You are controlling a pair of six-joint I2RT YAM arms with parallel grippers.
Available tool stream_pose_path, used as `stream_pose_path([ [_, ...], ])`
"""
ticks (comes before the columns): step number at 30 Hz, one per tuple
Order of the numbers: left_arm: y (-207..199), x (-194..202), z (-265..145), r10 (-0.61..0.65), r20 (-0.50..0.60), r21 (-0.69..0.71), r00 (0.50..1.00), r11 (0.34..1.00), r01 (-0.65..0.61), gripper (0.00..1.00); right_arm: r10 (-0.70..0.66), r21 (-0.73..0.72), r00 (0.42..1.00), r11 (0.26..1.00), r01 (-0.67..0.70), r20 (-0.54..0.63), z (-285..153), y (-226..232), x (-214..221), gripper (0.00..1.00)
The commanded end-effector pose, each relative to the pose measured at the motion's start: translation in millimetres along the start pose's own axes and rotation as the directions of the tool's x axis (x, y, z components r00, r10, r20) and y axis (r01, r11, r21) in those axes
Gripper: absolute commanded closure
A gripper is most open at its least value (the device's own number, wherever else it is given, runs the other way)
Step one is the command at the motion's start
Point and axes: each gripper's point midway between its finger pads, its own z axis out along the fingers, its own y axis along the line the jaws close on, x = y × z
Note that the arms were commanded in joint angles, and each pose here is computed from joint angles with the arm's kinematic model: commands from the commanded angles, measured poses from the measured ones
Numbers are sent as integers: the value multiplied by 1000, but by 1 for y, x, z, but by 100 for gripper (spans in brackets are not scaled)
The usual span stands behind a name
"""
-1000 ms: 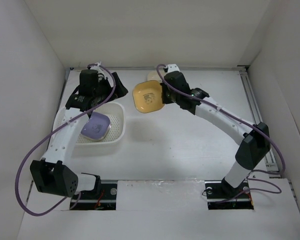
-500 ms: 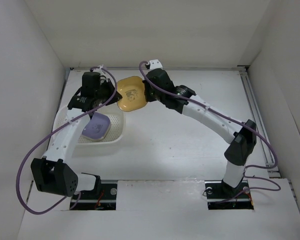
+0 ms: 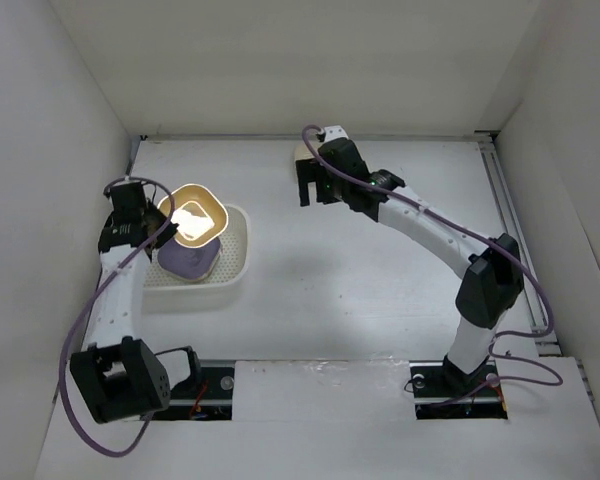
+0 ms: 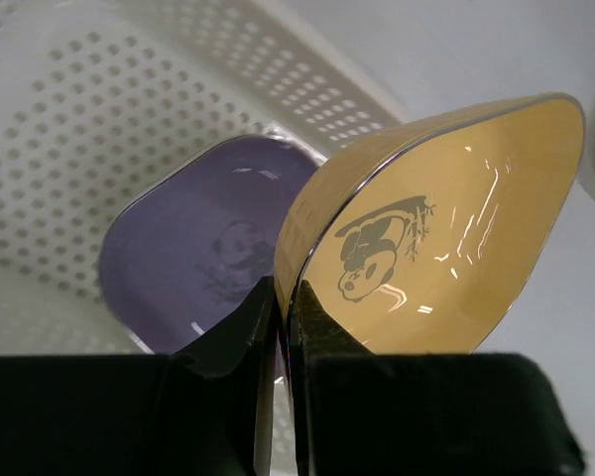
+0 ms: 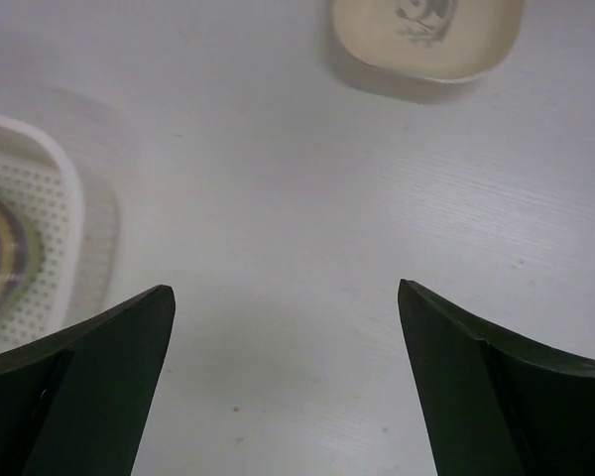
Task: Place the plates into the plastic bin on the countertop
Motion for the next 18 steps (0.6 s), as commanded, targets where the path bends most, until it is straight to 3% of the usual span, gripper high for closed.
stream_pose_path([
  [1, 15, -8, -27, -120, 103, 10, 987, 993, 120, 100, 11, -36, 998, 999, -8, 69, -12, -16, -17, 0],
  [6, 44, 4, -34, -270, 175, -43, 947, 959, 281, 100, -2, -37, 1000, 999, 3, 30, -6, -31, -1, 0],
  [16, 65, 21, -22, -324, 172, -107, 930, 933, 345, 99, -5, -29, 999, 1000, 7, 49, -12, -59, -6, 0],
  [17, 65, 21, -22, -324, 172, -107, 930, 933, 345, 94, 0, -20, 999, 1000, 1, 51, -11, -64, -8, 0],
  [18, 66, 23, -19, -325, 162, -116, 932, 931, 345, 82, 5, -11, 999, 1000, -5, 52, -10, -69, -9, 0],
])
